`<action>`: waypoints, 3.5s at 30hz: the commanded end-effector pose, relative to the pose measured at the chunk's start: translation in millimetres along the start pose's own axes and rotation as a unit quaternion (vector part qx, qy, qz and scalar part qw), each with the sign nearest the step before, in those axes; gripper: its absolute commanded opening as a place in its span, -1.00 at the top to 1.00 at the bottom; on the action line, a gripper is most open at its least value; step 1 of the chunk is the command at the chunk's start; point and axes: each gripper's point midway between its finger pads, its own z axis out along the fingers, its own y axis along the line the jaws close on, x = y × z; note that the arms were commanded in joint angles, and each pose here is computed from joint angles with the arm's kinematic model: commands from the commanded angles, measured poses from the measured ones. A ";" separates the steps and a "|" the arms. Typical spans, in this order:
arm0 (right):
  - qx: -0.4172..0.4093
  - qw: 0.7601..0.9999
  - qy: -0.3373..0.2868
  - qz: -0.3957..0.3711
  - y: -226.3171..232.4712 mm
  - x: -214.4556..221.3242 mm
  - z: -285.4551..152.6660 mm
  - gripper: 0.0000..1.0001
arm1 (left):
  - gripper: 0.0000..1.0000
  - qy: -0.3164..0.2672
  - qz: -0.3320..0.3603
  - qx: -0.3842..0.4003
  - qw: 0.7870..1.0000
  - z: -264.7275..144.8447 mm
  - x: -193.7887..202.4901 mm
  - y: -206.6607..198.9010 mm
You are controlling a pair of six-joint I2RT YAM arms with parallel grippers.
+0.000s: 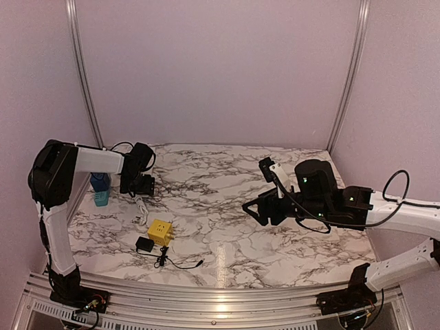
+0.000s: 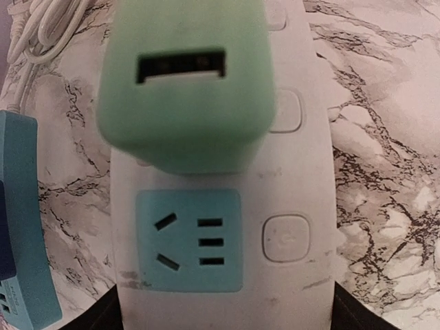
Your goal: Insert the plug
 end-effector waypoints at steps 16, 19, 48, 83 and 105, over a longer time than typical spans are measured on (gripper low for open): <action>-0.016 1.000 -0.014 0.001 11.0 -10.8 -1.5 -0.41 | -0.98 0.007 -0.004 -0.072 0.997 -3.6 11.8 40.4; -0.016 1.000 -0.014 0.002 10.5 -9.9 -1.6 -0.41 | -0.98 0.004 0.001 -0.089 0.996 -7.9 10.8 47.4; 0.008 1.000 -0.006 -0.012 0.7 -2.3 1.4 -0.43 | -0.98 -0.126 -0.119 -0.043 0.984 -115.8 -66.1 89.1; 0.479 0.840 0.024 0.254 -382.0 55.3 -51.4 -0.97 | -0.98 -0.162 -0.070 0.106 0.979 -190.4 15.5 33.2; 0.469 0.818 0.053 0.329 -464.3 77.0 -27.9 -0.82 | -0.98 -0.156 -0.062 0.125 0.978 -191.1 54.9 24.8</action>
